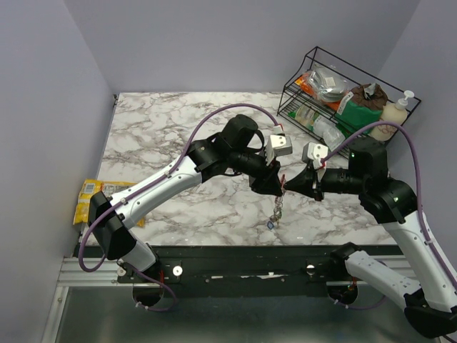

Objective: Remove the keys from the keyring
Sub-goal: Remove the key from the keyring.

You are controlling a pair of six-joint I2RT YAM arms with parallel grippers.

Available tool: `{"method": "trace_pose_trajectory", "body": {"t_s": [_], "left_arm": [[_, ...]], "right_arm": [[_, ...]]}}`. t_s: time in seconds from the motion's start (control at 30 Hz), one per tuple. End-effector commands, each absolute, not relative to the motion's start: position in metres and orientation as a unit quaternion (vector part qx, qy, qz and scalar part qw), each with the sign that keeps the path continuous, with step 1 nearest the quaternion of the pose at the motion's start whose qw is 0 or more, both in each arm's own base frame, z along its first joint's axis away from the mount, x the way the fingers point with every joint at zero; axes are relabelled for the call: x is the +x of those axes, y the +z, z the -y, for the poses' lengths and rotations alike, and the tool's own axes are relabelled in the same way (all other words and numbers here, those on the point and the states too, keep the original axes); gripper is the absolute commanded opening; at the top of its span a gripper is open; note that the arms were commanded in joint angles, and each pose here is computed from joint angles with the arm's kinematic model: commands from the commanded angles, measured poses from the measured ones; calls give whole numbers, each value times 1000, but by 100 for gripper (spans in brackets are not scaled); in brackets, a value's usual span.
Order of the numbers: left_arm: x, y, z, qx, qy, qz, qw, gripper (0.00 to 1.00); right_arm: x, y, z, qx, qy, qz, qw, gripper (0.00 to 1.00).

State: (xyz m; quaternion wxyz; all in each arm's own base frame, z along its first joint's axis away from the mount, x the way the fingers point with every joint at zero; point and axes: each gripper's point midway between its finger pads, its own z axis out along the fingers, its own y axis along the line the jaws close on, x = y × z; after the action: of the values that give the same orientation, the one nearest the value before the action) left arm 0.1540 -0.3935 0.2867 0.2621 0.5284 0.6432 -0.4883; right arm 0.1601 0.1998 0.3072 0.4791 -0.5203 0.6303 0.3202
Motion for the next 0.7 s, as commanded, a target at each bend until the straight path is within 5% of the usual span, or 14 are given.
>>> {"method": "trace_pose_trajectory", "body": {"t_s": [0.0, 0.3, 0.37, 0.67], "left_arm": [[148, 303, 394, 534, -500, -625, 272, 37], [143, 297, 397, 541, -498, -624, 263, 30], [143, 297, 398, 541, -497, -625, 263, 22], [147, 294, 400, 539, -485, -633, 270, 29]], "right_arm": [[161, 319, -202, -519, 324, -614, 499, 2], [161, 325, -202, -516, 325, -612, 504, 2], [160, 326, -202, -516, 326, -611, 504, 2], [159, 327, -201, -515, 328, -609, 506, 2]]}}
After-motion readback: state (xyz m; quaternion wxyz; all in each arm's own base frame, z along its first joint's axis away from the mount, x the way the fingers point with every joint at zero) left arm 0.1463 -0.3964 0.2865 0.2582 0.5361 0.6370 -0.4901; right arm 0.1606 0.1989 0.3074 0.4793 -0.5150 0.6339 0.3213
